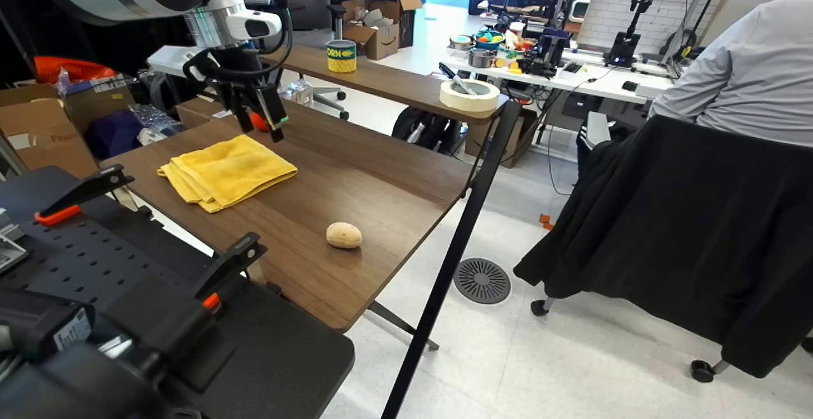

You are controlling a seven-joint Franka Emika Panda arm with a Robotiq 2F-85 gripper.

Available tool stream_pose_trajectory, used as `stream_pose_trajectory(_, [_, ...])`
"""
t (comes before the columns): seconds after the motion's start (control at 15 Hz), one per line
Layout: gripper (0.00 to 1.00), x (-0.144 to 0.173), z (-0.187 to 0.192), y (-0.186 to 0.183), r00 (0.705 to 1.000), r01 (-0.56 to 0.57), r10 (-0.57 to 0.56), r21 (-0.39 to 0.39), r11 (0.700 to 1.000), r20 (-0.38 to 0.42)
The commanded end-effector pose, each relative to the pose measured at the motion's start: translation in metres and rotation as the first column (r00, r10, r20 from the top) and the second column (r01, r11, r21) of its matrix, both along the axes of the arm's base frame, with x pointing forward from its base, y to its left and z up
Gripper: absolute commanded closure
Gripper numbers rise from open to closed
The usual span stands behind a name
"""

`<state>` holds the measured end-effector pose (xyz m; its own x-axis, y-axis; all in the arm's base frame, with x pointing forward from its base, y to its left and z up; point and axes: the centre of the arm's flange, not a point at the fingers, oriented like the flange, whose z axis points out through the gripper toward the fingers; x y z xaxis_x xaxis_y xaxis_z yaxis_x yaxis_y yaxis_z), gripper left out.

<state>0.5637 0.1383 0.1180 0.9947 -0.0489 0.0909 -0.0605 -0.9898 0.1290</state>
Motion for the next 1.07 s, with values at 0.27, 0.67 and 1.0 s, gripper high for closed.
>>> stream_pose_trajectory(0.27, [0.00,-0.029,-0.009,0.001,0.999,0.042,-0.039,0.076,0.996,-0.038])
stream_pose_trajectory(0.67, [0.00,-0.035,-0.025,0.000,0.996,0.023,-0.019,0.047,0.999,-0.088])
stream_pose_trajectory(1.0, [0.00,-0.035,-0.031,0.000,0.997,0.034,-0.029,0.075,0.997,-0.073])
